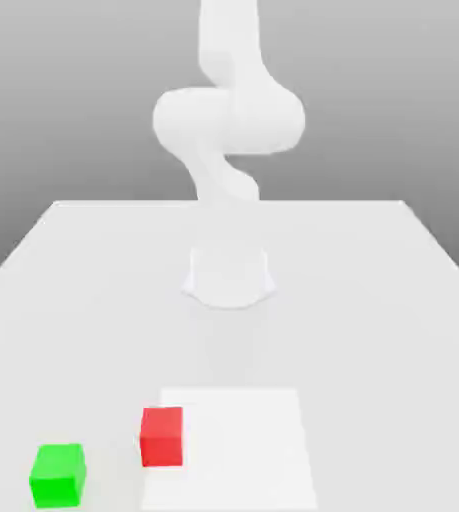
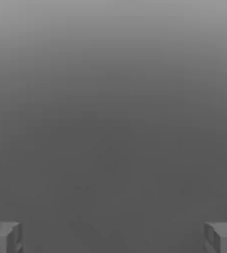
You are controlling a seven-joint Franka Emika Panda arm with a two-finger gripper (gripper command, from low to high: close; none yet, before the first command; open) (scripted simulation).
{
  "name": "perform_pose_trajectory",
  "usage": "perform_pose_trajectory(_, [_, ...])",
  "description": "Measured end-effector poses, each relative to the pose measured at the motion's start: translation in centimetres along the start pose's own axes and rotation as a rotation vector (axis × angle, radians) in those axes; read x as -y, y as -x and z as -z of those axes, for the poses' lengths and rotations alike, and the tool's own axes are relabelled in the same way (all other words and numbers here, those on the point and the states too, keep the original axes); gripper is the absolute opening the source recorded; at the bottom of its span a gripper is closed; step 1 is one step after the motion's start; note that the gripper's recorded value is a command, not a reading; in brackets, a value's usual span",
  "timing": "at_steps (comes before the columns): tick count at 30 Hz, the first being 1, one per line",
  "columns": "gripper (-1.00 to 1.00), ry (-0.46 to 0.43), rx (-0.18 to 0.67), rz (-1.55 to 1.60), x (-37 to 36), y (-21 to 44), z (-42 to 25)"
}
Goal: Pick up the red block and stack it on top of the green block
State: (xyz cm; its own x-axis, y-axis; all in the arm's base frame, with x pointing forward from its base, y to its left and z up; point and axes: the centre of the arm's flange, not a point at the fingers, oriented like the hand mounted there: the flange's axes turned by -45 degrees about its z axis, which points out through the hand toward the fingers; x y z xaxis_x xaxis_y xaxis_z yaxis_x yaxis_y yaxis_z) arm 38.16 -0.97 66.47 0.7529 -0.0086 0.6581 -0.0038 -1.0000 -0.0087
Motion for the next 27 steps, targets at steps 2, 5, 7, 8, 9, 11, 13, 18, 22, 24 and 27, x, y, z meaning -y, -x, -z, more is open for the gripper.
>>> perform_pose_trajectory(2, [0.00, -0.002, 0.069, 0.005, -0.8, 0.8, -4.8])
perform_pose_trajectory(5, [0.00, -0.005, 0.167, 0.011, -2.0, 2.8, -11.3])
perform_pose_trajectory(7, [0.00, -0.007, 0.232, 0.015, -2.7, 4.5, -15.4])
perform_pose_trajectory(8, [0.00, -0.007, 0.264, 0.016, -3.1, 5.6, -17.3])
perform_pose_trajectory(9, [0.00, -0.008, 0.296, 0.018, -3.4, 6.7, -19.2])
perform_pose_trajectory(11, [0.00, -0.009, 0.361, 0.022, -4.1, 9.2, -22.7])
perform_pose_trajectory(13, [0.00, -0.009, 0.425, 0.025, -4.8, 11.9, -26.0])
perform_pose_trajectory(18, [0.00, -0.006, 0.587, 0.031, -6.6, 20.0, -32.7])
perform_pose_trajectory(22, [0.00, -0.006, 0.701, 0.040, -7.7, 26.6, -36.5])
perform_pose_trajectory(24, [0.00, -0.006, 0.714, 0.043, -7.7, 28.4, -38.2])
perform_pose_trajectory(27, [0.00, -0.006, 0.718, 0.044, -7.8, 30.8, -40.7])
